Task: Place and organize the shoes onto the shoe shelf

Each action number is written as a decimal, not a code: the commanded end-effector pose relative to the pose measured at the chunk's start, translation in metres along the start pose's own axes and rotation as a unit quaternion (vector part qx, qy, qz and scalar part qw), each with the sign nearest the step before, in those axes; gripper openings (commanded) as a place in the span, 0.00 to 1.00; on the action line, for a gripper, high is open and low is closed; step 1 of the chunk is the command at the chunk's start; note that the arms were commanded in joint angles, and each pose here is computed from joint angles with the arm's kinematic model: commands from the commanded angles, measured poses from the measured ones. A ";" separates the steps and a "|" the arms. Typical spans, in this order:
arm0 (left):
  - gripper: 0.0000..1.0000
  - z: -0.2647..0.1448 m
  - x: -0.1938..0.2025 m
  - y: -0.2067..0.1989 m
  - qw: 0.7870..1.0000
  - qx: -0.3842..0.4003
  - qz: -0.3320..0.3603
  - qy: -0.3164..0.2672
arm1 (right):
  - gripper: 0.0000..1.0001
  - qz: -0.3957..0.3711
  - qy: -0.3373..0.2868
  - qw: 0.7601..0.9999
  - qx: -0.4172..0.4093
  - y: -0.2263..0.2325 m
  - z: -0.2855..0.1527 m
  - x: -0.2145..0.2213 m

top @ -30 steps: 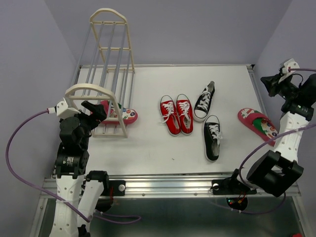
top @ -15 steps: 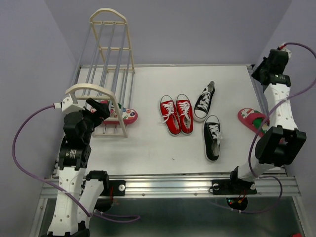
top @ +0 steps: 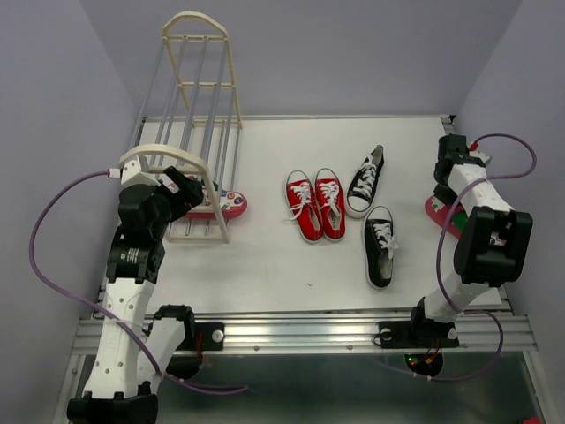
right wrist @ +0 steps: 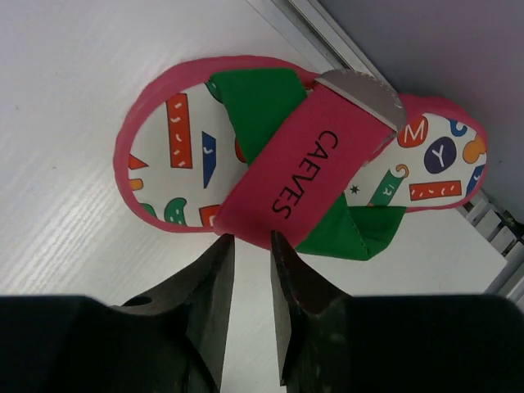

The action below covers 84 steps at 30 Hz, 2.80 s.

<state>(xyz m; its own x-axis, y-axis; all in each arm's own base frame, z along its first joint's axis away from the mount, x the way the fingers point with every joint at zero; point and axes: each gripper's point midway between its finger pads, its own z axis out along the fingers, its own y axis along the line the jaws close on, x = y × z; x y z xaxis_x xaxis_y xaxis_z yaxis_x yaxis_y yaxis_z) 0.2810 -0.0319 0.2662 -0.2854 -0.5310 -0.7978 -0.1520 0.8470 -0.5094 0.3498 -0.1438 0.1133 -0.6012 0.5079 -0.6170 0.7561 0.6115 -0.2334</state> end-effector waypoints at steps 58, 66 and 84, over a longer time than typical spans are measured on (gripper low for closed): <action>0.99 -0.001 -0.013 0.004 0.999 -0.003 -0.010 -0.051 | 1.00 0.053 -0.134 0.913 -0.382 0.114 -0.031 -0.076; 0.99 0.000 -0.017 0.002 0.999 -0.001 -0.005 -0.054 | 1.00 -0.383 -0.170 0.827 -0.375 0.093 -0.025 -0.041; 0.99 0.006 -0.018 0.019 0.997 -0.051 -0.002 -0.055 | 1.00 -0.629 -0.135 0.653 -0.400 0.010 0.012 -0.017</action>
<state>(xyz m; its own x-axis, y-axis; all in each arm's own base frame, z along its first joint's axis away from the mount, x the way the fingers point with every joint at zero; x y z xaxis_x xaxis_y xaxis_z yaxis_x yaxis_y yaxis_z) 0.2857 -0.0128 0.2566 -0.2222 -0.5420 -0.8105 -0.2434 0.8358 -0.4922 0.3734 -0.1618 0.1192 -0.5774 -0.6774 -0.4557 -0.6147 0.7281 -0.3034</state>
